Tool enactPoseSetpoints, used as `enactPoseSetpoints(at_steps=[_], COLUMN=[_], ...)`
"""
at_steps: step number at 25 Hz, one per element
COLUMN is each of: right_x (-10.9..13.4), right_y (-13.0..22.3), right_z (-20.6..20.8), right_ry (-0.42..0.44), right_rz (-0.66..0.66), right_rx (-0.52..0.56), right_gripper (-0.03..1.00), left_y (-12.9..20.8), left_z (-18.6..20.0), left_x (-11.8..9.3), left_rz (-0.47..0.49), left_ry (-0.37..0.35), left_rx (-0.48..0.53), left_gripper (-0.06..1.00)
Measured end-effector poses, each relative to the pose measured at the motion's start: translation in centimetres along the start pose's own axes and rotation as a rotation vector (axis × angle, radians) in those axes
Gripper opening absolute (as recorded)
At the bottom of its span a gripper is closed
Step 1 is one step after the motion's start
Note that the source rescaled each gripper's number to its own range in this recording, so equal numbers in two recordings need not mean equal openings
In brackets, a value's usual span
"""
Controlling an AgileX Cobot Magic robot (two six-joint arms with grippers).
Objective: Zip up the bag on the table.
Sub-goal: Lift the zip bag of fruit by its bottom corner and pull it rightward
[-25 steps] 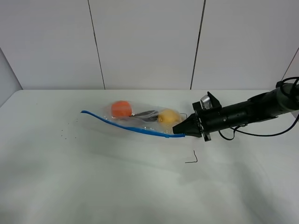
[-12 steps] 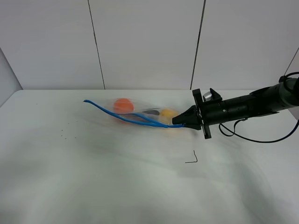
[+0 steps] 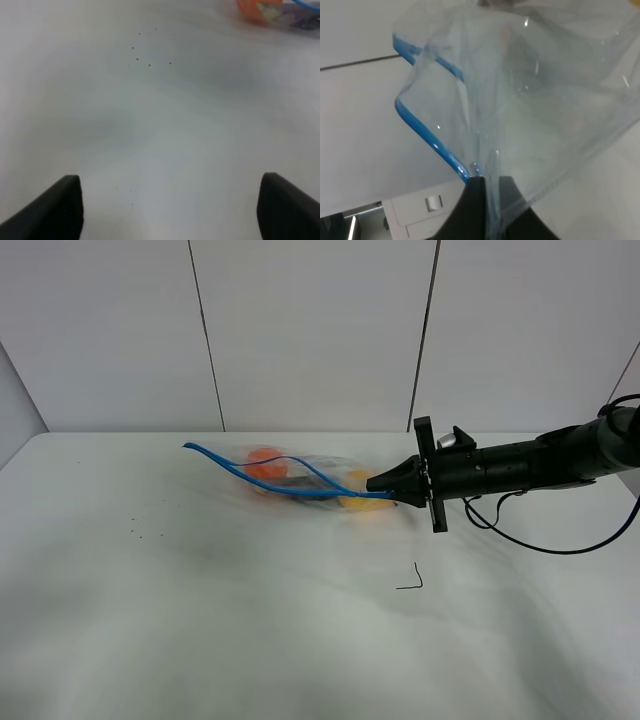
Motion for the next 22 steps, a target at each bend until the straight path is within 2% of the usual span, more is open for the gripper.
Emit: enactPoseSetpoints(at_steps=[22], right_x=[1.1], right_y=[-0.4], right_z=[0.3], right_ry=[-0.035], right_rz=[-0.05], right_rx=[-0.046], right_gripper=[0.0], left_y=[0.0], left_z=[0.0], left_x=[-0.1], left_rz=[0.002], left_ry=[0.005], left_rx=[-0.002], left_gripper=[0.96])
Point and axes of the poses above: a point on each arm's last joint axis where the gripper is mounted, z pointing back along that axis away from the gripper, x along the wrist's bending axis when the last joint is at zero, y = z × x, the point moved 1 cm from there along -z, pointing out along that axis toward the gripper, and after that the axes turned 13 degrees about z, right-handed, at the moved point
